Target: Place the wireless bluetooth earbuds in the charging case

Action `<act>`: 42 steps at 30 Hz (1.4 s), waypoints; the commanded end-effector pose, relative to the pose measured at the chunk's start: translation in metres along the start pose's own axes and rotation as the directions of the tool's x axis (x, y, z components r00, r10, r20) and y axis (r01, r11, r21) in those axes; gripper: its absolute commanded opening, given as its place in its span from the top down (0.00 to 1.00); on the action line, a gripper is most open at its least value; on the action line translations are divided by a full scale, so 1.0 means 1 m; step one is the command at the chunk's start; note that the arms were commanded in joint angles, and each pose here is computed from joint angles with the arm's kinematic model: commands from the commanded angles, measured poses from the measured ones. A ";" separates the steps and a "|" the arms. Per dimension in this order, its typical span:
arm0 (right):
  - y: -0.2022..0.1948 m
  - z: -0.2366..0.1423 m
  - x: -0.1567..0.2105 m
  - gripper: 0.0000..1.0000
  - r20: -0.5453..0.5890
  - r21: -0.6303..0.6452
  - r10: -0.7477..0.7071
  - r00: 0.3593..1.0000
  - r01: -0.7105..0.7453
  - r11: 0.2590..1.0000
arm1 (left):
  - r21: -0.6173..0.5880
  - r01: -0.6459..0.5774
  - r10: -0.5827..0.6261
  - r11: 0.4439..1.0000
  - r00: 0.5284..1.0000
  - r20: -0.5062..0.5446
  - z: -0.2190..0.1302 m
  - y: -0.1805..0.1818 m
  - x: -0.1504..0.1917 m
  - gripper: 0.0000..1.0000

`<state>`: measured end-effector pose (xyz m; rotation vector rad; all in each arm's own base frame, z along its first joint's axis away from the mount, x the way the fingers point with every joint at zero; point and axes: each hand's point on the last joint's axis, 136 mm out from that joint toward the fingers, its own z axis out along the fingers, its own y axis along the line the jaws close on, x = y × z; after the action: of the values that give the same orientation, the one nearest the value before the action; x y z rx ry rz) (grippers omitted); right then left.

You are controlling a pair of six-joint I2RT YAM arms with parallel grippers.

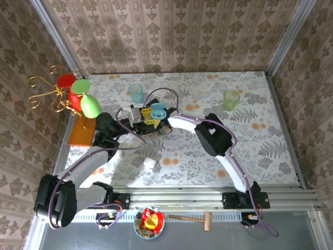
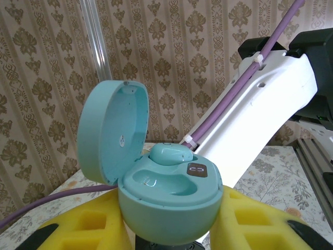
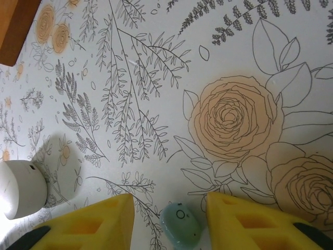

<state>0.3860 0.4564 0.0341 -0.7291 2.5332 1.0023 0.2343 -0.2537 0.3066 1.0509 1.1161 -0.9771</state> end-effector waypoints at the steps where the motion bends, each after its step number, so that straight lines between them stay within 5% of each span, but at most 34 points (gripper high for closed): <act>1: 0.002 0.003 0.010 0.60 -0.043 -0.042 -0.003 0.999 0.002 0.999 | 0.017 -0.032 0.032 0.999 0.999 0.025 -0.001 -0.006 -0.011 0.72; 25: -0.003 0.003 0.023 0.81 -0.064 -0.037 0.003 0.998 -0.006 0.999 | 0.008 -0.028 0.028 1.000 0.999 0.020 -0.001 -0.005 -0.008 0.72; 42: -0.034 -0.129 0.000 0.82 0.328 0.114 0.096 0.940 -0.140 0.984 | -0.204 -0.094 0.093 0.975 0.996 -0.012 -0.003 0.033 0.004 0.72</act>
<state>0.3772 0.3589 0.0694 -0.4372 2.4643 0.9253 0.2554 -0.2472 0.3071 0.9684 1.1433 -0.8570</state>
